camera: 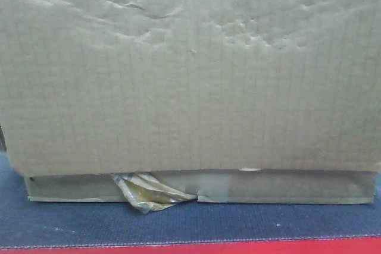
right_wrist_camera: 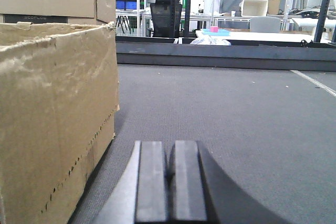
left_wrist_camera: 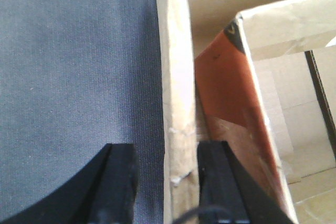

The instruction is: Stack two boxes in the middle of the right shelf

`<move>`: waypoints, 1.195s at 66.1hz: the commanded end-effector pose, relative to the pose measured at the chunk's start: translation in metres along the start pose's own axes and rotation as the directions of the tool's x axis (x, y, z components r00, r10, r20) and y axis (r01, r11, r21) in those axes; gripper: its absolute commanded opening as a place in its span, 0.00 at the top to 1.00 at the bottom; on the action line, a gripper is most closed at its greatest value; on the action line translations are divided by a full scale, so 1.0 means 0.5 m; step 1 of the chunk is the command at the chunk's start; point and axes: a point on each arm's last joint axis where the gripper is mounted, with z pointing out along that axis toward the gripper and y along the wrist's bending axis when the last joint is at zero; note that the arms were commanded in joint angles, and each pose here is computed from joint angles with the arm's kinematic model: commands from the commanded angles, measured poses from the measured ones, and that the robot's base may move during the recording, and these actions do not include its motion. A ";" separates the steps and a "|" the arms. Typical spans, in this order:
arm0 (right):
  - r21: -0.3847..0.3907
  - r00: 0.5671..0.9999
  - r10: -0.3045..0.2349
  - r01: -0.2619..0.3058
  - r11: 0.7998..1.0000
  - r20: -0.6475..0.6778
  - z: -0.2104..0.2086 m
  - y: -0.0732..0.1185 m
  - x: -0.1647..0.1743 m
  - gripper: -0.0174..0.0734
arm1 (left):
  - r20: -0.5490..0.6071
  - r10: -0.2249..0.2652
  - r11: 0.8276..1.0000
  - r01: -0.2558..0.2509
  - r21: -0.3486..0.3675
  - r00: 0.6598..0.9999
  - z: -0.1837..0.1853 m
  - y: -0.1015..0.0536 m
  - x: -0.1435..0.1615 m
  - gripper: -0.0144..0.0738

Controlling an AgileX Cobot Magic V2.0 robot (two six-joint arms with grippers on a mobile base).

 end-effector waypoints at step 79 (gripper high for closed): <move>-0.004 0.992 0.052 -0.052 0.999 0.118 -0.010 0.001 -0.094 0.99 | -0.091 -0.003 1.000 0.004 0.007 0.996 0.055 -0.017 0.000 0.52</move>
